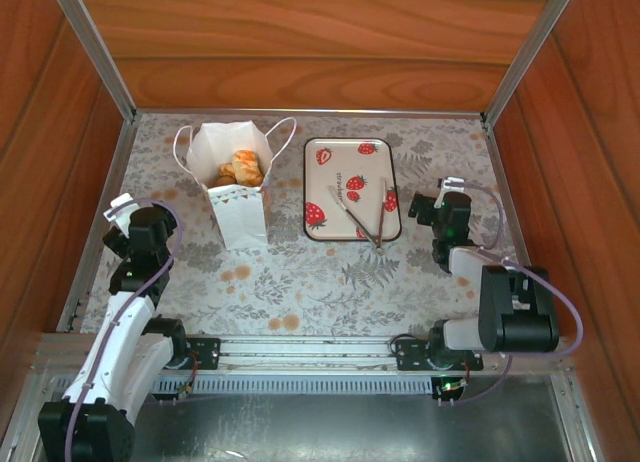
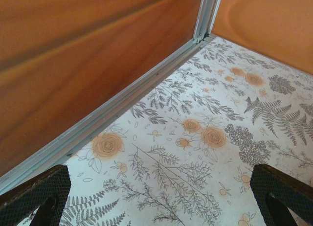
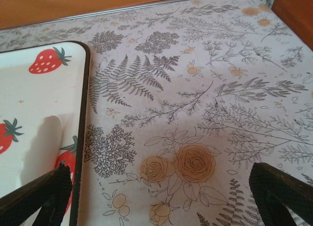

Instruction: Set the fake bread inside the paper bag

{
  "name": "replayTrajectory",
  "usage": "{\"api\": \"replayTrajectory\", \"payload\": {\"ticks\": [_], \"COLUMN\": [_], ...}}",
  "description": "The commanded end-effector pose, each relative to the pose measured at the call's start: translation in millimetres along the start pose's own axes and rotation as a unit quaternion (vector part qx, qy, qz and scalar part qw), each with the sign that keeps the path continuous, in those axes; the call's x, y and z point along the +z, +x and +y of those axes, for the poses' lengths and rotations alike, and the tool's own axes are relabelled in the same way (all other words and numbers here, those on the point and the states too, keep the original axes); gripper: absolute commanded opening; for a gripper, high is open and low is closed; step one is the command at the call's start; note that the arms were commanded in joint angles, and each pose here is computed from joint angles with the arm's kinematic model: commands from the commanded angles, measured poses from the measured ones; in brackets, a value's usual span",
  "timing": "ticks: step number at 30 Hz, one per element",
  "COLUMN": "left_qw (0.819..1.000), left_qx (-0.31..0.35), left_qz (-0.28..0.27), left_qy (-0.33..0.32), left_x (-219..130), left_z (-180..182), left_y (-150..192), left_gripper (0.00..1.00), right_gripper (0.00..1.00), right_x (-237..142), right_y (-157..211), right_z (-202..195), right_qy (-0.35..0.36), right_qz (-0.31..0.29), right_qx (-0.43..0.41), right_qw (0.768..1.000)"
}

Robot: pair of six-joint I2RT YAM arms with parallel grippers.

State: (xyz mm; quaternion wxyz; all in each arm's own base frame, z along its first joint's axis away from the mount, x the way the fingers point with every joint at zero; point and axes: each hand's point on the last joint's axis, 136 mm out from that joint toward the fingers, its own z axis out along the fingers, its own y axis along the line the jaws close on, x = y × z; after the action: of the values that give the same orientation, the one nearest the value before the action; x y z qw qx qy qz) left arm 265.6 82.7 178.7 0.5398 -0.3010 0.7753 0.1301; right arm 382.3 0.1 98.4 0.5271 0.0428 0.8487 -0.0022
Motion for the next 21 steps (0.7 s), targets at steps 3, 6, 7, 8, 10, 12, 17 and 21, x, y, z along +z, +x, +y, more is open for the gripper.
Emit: {"api": "replayTrajectory", "payload": {"ticks": [3, 6, 7, 8, 10, 12, 17, 21], "left_qw": [1.0, 1.0, 1.0, 1.0, 1.0, 1.0, 0.999, 0.999], "left_qx": [-0.019, -0.021, -0.022, -0.022, -0.02, -0.019, -0.023, -0.013], "left_qz": [-0.005, -0.004, -0.003, -0.001, 0.003, 0.006, 0.007, 0.01], "left_qy": [0.002, 0.0, 0.0, -0.002, -0.005, -0.008, -0.029, -0.038], "left_x": [3.0, 4.5, 5.2, 6.3, 9.1, 12.6, 22.6, 31.4], "left_z": [-0.1, -0.3, -0.4, 0.0, -0.1, -0.1, 3.7, 2.8], "left_y": [-1.9, -1.6, -1.1, -0.2, 3.2, 7.0, 13.4, 15.9], "left_gripper": [1.0, 1.0, 1.0, 1.0, 1.0, 1.0, 1.0, 1.0], "right_gripper": [1.0, 1.0, 1.0, 1.0, 1.0, 1.0, 1.0, 1.0], "right_x": [10.4, 16.8, 18.3, 19.0, 21.0, 22.1, 22.6, 22.4], "right_y": [-10.7, -3.3, -5.1, -4.4, -2.4, -1.9, -2.1, -2.0], "right_z": [7.1, 9.6, 10.0, 10.6, 11.0, 11.8, 11.9, 11.9], "right_qy": [-0.024, -0.031, -0.031, -0.033, -0.033, -0.035, -0.035, -0.035], "right_qz": [-0.038, -0.035, -0.042, -0.038, -0.02, -0.019, -0.017, -0.017], "right_qx": [-0.022, -0.024, -0.026, -0.027, -0.027, -0.03, -0.03, -0.03], "right_qw": [0.999, 0.999, 0.998, 0.998, 0.999, 0.999, 0.999, 0.999]}}
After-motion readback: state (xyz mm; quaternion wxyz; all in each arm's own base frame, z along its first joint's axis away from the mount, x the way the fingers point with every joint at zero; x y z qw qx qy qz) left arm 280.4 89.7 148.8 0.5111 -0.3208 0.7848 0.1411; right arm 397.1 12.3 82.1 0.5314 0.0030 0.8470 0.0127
